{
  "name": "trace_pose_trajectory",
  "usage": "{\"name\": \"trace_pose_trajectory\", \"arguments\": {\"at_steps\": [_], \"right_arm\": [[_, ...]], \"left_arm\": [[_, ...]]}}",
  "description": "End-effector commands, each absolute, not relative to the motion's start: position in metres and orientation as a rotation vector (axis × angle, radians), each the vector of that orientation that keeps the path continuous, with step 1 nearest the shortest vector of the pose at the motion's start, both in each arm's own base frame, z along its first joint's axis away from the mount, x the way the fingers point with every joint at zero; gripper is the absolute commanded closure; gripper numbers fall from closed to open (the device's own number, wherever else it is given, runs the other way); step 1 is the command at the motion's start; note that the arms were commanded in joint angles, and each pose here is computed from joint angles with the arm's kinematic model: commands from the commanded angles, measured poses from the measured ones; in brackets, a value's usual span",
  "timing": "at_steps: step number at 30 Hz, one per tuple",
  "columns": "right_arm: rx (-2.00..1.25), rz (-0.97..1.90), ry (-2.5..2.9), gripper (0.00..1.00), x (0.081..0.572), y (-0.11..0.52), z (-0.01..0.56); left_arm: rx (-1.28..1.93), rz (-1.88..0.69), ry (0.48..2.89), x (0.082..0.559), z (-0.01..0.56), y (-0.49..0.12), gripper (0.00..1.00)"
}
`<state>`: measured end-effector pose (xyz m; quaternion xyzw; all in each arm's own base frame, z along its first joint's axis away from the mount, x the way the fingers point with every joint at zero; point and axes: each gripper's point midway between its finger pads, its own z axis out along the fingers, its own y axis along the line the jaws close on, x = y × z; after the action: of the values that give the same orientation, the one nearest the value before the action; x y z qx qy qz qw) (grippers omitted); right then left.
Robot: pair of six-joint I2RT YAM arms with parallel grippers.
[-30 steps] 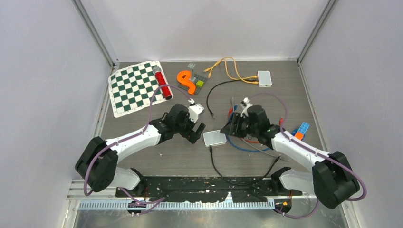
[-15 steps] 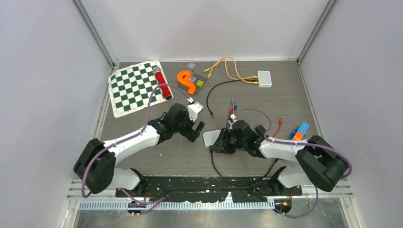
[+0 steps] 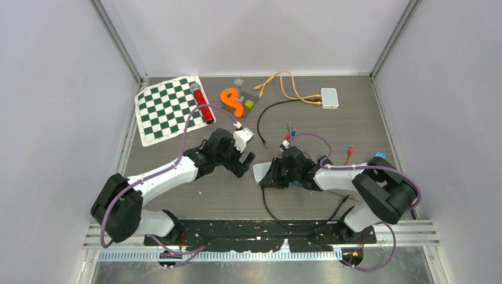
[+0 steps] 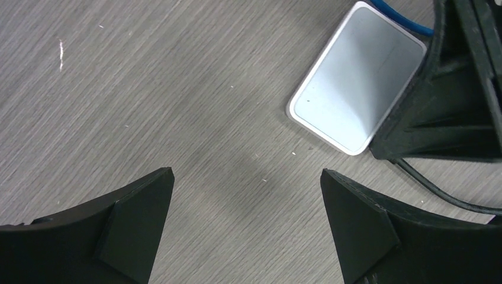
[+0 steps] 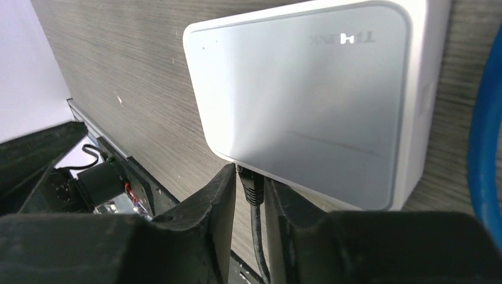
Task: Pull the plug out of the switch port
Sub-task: Pull the connector from the switch port.
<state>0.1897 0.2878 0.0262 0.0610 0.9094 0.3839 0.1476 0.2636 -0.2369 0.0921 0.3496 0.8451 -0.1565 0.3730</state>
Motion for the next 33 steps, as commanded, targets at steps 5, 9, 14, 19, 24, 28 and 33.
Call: {"name": "trace_pose_trajectory", "arguments": {"at_steps": [5, 9, 14, 19, 24, 28, 33], "right_arm": [[0.066, 0.986, 2.612, 0.79, 0.198, 0.281, 0.027], [-0.097, 0.987, 2.617, 0.84, 0.192, 0.282, 0.029], [-0.269, 1.029, 2.628, 0.86, 0.182, 0.283, 0.026], [-0.353, 1.038, 2.653, 0.85, 0.173, 0.276, 0.014], [-0.344, 1.090, 2.649, 0.84, 0.172, 0.274, 0.012], [-0.341, 1.119, 2.639, 0.81, 0.174, 0.275, 0.014], [-0.340, 1.170, 2.627, 0.79, 0.175, 0.279, 0.020]], "left_arm": [[1.073, -0.562, 2.089, 0.255, 0.103, -0.264, 0.00], [1.148, -0.647, 2.086, 0.250, 0.100, -0.279, 0.01], [1.287, -0.646, 2.093, 0.240, 0.085, -0.292, 0.00], [1.344, -0.647, 2.137, 0.229, 0.068, -0.294, 0.00], [1.327, -0.658, 2.170, 0.220, 0.058, -0.295, 0.01], [1.283, -0.654, 2.203, 0.220, 0.048, -0.295, 0.00], [1.225, -0.647, 2.216, 0.223, 0.038, -0.300, 0.00]]}}
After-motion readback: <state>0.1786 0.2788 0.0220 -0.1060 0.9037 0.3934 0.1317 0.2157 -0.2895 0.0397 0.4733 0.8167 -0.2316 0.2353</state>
